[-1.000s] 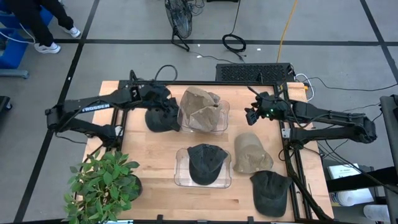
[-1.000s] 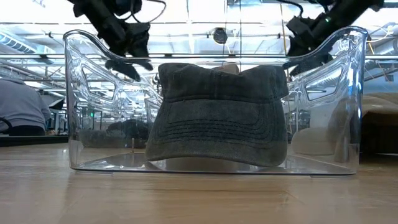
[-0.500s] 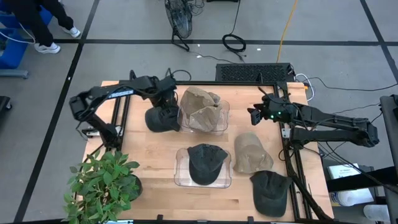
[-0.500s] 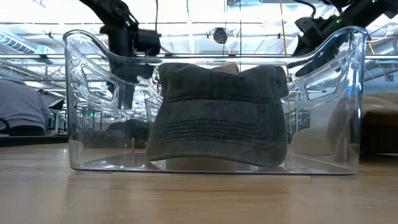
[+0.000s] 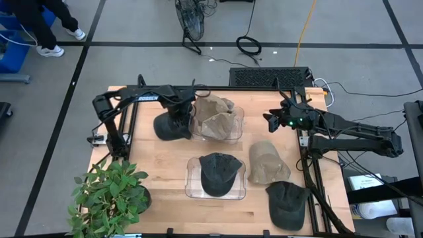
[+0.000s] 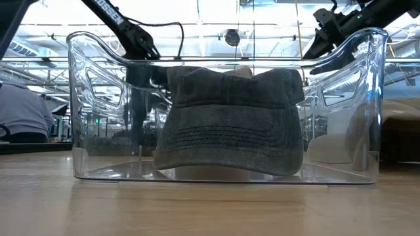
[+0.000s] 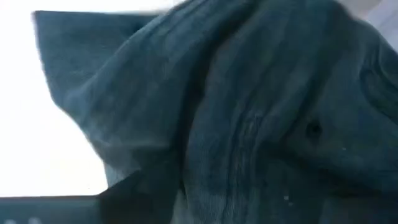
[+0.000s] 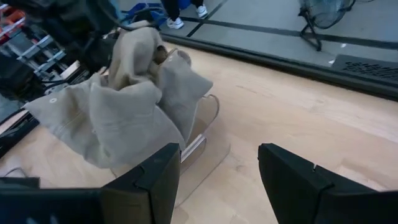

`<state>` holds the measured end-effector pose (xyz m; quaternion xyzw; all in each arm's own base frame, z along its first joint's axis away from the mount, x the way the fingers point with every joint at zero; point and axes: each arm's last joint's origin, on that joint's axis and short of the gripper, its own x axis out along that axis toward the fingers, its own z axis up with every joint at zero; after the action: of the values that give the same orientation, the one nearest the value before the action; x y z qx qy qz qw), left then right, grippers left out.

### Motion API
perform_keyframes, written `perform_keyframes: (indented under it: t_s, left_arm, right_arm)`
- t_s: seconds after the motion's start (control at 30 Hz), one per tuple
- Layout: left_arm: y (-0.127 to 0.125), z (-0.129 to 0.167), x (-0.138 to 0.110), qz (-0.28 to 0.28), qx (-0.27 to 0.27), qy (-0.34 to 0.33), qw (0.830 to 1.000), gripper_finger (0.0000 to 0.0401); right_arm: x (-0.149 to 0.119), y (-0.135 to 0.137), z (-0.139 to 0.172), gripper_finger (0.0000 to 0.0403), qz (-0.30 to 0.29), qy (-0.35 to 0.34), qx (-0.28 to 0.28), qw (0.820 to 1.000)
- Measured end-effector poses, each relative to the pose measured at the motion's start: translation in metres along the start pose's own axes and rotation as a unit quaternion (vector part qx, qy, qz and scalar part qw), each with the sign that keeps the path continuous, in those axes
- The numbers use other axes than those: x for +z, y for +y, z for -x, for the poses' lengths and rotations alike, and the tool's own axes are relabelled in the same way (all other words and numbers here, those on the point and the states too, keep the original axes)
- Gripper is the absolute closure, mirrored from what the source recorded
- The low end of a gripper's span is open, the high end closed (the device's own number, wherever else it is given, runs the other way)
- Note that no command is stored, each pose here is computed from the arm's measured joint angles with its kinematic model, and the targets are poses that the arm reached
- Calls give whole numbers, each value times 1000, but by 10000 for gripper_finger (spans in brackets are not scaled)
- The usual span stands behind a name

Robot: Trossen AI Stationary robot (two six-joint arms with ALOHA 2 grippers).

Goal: Pick & Place hat
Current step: Put the black cap into the bottom transparent bin

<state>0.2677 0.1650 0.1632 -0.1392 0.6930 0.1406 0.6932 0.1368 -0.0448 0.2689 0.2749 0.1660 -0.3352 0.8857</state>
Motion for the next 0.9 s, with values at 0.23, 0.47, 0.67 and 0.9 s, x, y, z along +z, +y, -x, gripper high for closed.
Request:
perform_keyframes:
  t_s: [0.23,0.47,0.67,0.9]
  left_arm:
    - [-1,-7,0,11,-3,18,1000,355]
    - [0,12,-16,80,22,45,996,395]
    - [-4,60,-32,127,27,-43,991,396]
    - [-27,116,-62,208,14,-162,964,398]
  right_arm:
    - [0,1,0,204,-1,5,12,1000]
    - [1,2,0,204,0,-1,17,1000]
    - [2,2,0,204,3,-2,18,1000]
    - [1,2,0,204,14,0,17,1000]
